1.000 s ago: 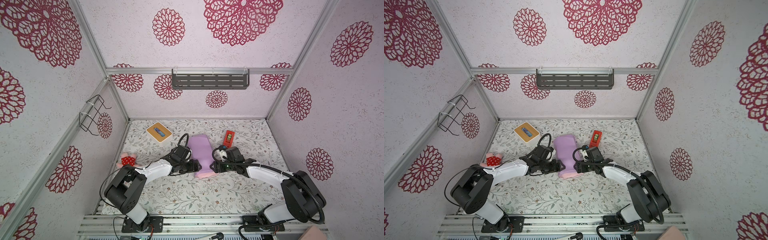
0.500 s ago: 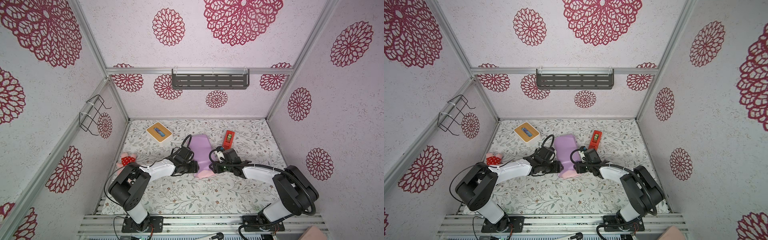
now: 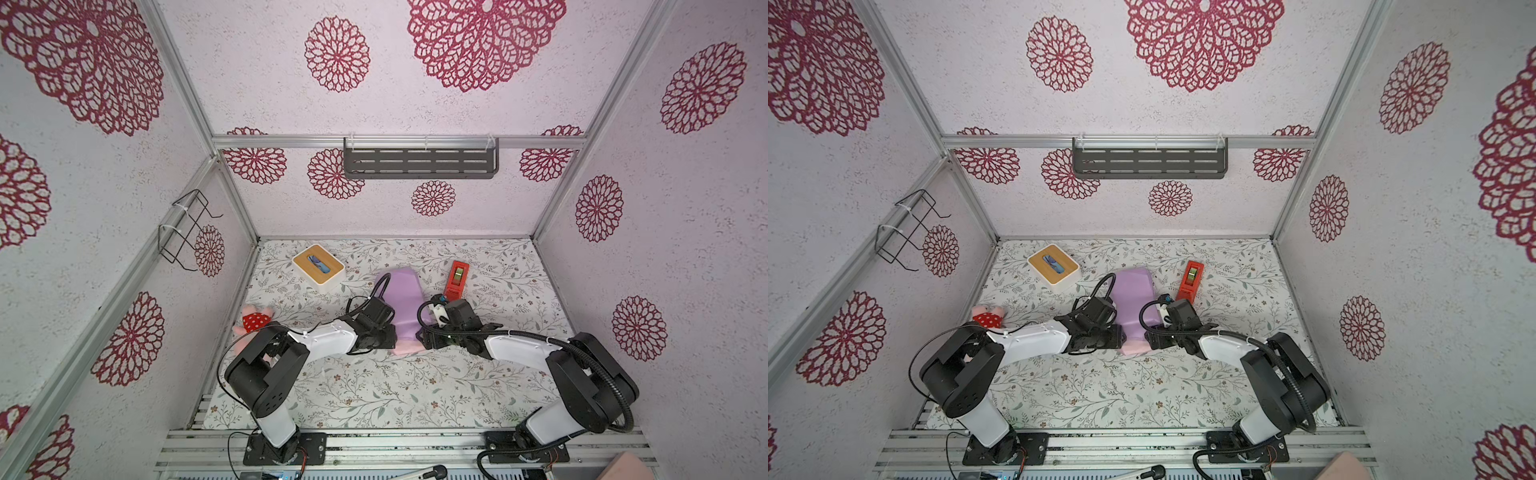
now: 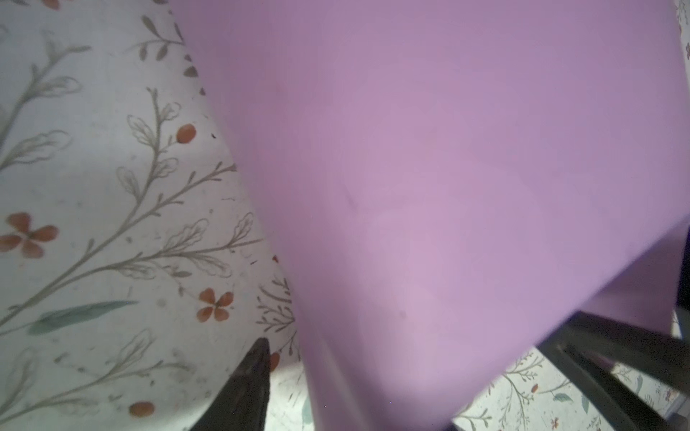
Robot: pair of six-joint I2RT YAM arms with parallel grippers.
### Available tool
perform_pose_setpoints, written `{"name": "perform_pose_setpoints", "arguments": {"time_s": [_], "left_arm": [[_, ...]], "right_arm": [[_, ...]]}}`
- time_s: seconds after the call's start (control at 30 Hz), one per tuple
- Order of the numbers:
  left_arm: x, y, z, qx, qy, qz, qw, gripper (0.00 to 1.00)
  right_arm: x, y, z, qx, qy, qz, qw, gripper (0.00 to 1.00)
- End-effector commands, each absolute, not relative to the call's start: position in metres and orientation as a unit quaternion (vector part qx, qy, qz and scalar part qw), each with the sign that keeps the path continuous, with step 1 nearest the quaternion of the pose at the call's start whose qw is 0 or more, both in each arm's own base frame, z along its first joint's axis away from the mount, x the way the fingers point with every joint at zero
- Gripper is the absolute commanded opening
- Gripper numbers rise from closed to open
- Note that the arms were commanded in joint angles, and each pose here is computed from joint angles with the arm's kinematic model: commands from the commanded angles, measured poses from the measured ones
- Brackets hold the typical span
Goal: Wrap a gift box in wrapping paper
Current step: Fold the third fold of the wrapping paper on the gift box.
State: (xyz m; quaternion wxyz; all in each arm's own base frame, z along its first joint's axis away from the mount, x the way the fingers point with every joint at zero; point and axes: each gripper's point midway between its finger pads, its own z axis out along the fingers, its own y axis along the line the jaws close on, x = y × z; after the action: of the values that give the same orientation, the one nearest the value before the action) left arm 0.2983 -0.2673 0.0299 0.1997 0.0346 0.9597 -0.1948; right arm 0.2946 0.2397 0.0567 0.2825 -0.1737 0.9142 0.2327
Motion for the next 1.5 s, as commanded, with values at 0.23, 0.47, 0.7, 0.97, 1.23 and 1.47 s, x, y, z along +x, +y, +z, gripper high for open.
{"name": "perform_pose_setpoints", "arguments": {"time_s": [0.23,0.47,0.7,0.97,1.23,1.47], "left_arm": [[0.303,-0.266,0.031,0.03,0.96,-0.183,0.211,0.46],[0.304,-0.266,0.034,0.031,0.96,-0.182,0.212,0.45],[0.305,-0.265,0.037,0.03,0.959,-0.179,0.215,0.47],[0.301,-0.264,0.036,0.023,0.961,-0.176,0.213,0.45],[0.299,-0.264,0.032,-0.002,0.959,-0.185,0.212,0.46],[0.296,-0.263,0.037,-0.007,0.958,-0.194,0.214,0.46]], "right_arm": [[0.289,0.236,0.079,-0.203,0.896,0.271,0.289,0.77],[0.295,0.234,0.067,-0.209,0.903,0.251,0.279,0.62],[0.308,0.24,0.06,-0.202,0.903,0.245,0.29,0.48],[0.317,0.245,0.055,-0.178,0.903,0.239,0.309,0.38],[0.321,0.237,0.044,-0.144,0.911,0.211,0.324,0.3],[0.314,0.239,0.041,-0.149,0.913,0.215,0.313,0.33]]}}
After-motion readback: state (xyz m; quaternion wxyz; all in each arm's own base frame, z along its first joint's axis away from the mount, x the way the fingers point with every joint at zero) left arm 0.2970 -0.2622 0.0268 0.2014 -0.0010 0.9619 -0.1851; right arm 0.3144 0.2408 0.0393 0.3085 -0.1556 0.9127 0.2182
